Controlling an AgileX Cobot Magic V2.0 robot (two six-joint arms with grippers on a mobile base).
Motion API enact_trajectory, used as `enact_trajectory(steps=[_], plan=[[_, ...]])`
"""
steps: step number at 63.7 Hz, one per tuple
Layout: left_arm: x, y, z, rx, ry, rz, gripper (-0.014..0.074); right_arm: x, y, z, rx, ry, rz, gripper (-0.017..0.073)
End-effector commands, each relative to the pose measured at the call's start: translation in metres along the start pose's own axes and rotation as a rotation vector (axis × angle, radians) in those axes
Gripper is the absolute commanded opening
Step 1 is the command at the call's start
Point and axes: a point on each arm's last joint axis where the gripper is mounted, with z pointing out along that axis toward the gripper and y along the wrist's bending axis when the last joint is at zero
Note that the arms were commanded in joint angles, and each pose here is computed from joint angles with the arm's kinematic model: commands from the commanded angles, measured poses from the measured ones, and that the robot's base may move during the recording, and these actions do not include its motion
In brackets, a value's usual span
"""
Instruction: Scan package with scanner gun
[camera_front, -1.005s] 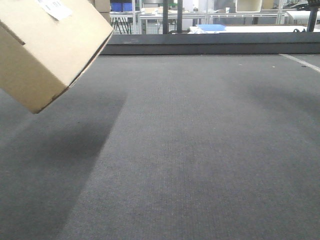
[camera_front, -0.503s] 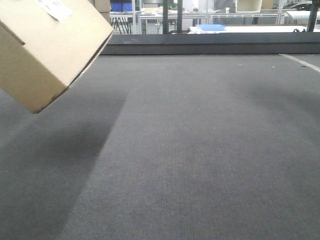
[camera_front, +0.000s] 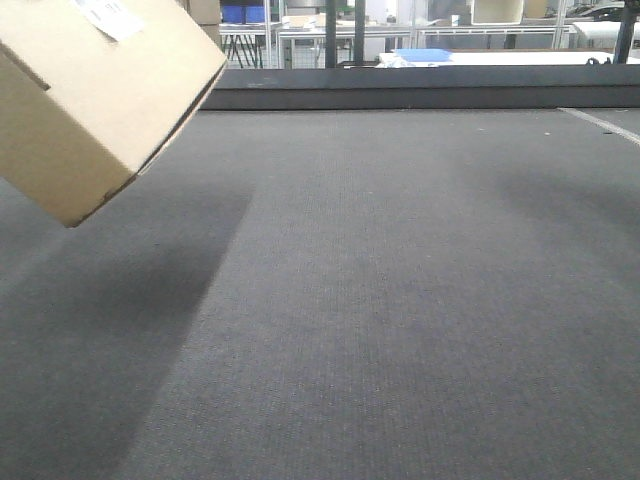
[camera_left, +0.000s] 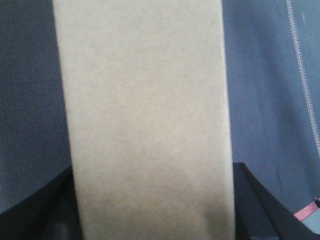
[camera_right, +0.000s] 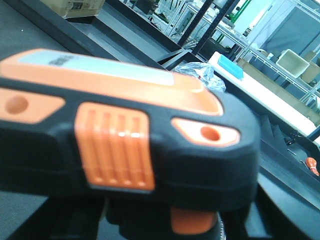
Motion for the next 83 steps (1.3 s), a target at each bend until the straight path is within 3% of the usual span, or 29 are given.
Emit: enact_trajectory(steps=[1,27,32,37,51,62,73,83], plan=[[-0.001,-0.005,-0.004,0.018,-0.022,0.008,-0.0111,-0.014,-0.006,-0.006,0.025,-0.089,-0.020,-0.0154],[0.000,-0.005,-0.004,0.020,-0.020,0.007,-0.0111,-0.015,-0.006,-0.006,0.025,-0.098,-0.010,-0.0154],[0.000,-0.005,-0.004,0.020,-0.020,0.007,-0.0111,-0.015,-0.006,-0.006,0.025,-0.098,0.015,-0.0154],[0.000,-0.005,-0.004,0.020,-0.020,0.007,-0.0111,-0.015,-0.006,-0.007,0.025,-0.100,0.070,-0.0154],[0.000,-0.005,-0.004,0.020,-0.020,0.007,-0.0111,-0.017,-0.009,-0.016,0.018,-0.092,0.392,-0.0154],[0.000,-0.005,-0.004,0.020,-0.020,0.007,-0.0111,-0.013,-0.007,-0.029,0.017,-0.108,0.538,-0.0154],[0.000,-0.005,-0.004,0.020,-0.020,0.007,-0.0111,0.004,0.000,-0.044,0.050,-0.161,0.557,-0.0154],[0.000,-0.005,-0.004,0.020,-0.020,0.007,-0.0111,0.035,0.012,-0.048,0.094,-0.194,0.619,-0.0154]])
